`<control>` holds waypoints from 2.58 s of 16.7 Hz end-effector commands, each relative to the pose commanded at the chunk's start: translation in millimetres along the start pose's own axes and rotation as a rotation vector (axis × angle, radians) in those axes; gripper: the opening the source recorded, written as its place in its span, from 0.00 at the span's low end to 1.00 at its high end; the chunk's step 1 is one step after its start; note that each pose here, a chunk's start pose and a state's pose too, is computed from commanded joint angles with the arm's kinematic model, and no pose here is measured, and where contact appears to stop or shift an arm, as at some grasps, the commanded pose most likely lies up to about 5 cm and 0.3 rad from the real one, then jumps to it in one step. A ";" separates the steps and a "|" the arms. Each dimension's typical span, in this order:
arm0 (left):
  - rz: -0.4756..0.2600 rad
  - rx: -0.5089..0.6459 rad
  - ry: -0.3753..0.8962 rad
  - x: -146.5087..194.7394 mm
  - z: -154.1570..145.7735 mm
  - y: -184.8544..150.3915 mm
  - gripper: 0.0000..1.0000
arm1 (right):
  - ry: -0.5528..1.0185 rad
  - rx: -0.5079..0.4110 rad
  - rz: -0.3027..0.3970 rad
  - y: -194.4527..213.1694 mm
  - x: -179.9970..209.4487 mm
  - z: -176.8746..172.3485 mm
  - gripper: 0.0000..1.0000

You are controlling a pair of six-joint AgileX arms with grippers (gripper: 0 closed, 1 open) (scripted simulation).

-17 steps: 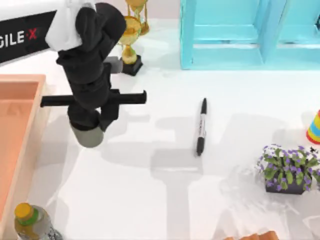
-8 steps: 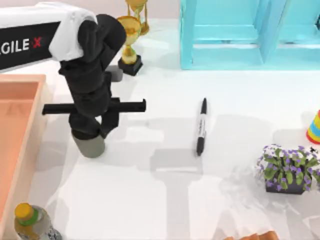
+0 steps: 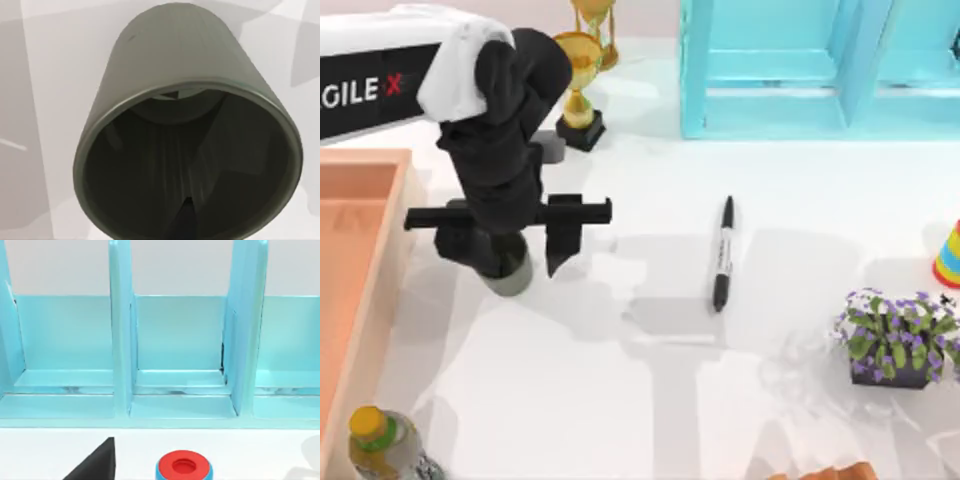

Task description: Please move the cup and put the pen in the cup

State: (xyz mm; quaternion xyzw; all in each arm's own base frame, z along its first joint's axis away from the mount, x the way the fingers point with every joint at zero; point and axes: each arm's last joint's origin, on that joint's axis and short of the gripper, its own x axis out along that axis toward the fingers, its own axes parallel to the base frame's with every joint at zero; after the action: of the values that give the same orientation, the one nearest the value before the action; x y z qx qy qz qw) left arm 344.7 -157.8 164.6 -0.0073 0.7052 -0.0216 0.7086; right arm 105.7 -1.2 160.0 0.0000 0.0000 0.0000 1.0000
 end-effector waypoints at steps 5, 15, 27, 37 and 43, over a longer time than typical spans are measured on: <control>0.000 0.000 0.000 0.0 0.0 0.0 1.00 | 0.000 0.000 0.000 0.0 0.0 0.0 1.00; 0.001 -0.005 0.005 -14.8 5.0 -2.8 1.00 | 0.000 0.000 0.000 0.0 0.0 0.0 1.00; 0.000 0.002 0.001 -147.7 1.4 -7.3 1.00 | 0.000 0.000 0.000 0.0 0.0 0.0 1.00; -0.037 0.025 -0.006 -131.6 20.6 -36.6 1.00 | 0.000 0.000 0.000 0.0 0.0 0.0 1.00; -0.104 0.112 0.044 -37.2 56.5 -127.5 1.00 | 0.000 0.000 0.000 0.0 0.0 0.0 1.00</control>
State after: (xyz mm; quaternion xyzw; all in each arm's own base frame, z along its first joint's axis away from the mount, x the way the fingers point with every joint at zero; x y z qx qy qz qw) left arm 398.4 -284.7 207.3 -0.0040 0.7171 -0.0979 0.6900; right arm 105.7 -1.2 160.0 0.0000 0.0000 0.0000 1.0000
